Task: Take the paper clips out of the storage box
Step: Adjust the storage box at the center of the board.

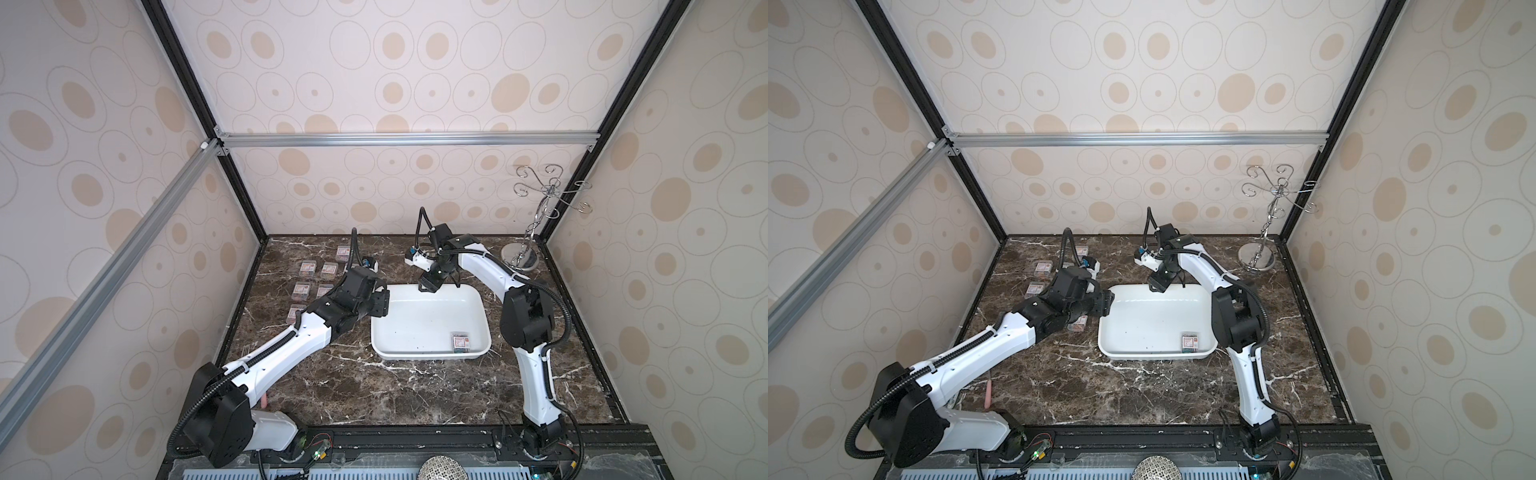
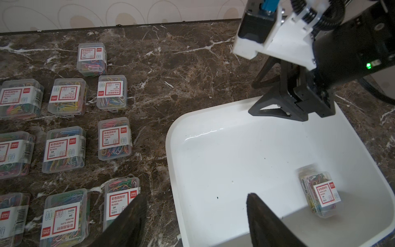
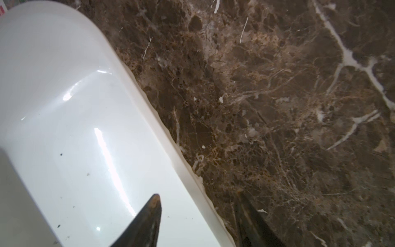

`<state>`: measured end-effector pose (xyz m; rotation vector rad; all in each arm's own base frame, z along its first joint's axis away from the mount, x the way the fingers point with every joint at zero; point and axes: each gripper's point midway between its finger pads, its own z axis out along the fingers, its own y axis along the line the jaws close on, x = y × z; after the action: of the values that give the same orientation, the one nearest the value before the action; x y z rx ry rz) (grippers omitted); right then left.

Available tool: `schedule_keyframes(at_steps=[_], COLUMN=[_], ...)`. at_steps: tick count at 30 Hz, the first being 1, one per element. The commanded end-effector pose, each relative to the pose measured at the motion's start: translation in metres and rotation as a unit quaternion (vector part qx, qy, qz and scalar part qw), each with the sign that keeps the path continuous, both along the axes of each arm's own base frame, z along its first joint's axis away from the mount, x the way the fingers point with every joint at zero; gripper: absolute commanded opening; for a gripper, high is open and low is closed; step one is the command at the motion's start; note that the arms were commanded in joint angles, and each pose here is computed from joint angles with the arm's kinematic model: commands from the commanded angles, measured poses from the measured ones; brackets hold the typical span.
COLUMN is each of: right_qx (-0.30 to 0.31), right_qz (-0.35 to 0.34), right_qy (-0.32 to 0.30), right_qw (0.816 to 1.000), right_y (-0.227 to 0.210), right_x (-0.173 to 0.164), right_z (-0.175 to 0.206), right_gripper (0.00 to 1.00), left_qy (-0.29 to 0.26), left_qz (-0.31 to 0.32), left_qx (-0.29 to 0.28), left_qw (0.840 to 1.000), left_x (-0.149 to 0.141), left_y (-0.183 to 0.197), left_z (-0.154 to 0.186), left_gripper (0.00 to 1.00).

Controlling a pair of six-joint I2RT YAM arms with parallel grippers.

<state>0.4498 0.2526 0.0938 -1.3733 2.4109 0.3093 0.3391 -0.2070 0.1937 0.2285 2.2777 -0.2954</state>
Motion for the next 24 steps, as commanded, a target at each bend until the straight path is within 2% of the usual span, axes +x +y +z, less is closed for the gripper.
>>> schedule_keyframes(at_steps=[1, 12, 14, 19, 24], right_qx=[-0.002, -0.027, -0.02, -0.003, -0.016], right_qz=[0.027, -0.024, -0.043, -0.102, -0.158], right_qy=[0.018, 0.022, 0.029, 0.059, 0.066], right_qw=[0.999, 0.999, 0.998, 0.993, 0.985], right_y=[0.001, -0.009, -0.013, -0.032, -0.054], right_x=[-0.009, 0.009, 0.013, 0.022, 0.024], right_z=[-0.007, -0.023, -0.02, -0.016, -0.015], right_gripper=[0.55, 0.47, 0.44, 0.31, 0.28], left_qy=[-0.004, 0.003, 0.002, 0.003, 0.007], left_qz=[0.008, 0.01, 0.008, 0.007, 0.002], left_qx=[0.005, 0.015, 0.014, 0.017, 0.017], left_qw=[1.0, 1.0, 1.0, 1.0, 1.0], left_x=[-0.003, -0.004, -0.004, -0.002, 0.0], left_y=[0.004, 0.007, 0.006, 0.006, 0.002], left_z=[0.004, 0.004, 0.005, 0.004, 0.004], left_gripper=[0.73, 0.73, 0.73, 0.73, 0.73])
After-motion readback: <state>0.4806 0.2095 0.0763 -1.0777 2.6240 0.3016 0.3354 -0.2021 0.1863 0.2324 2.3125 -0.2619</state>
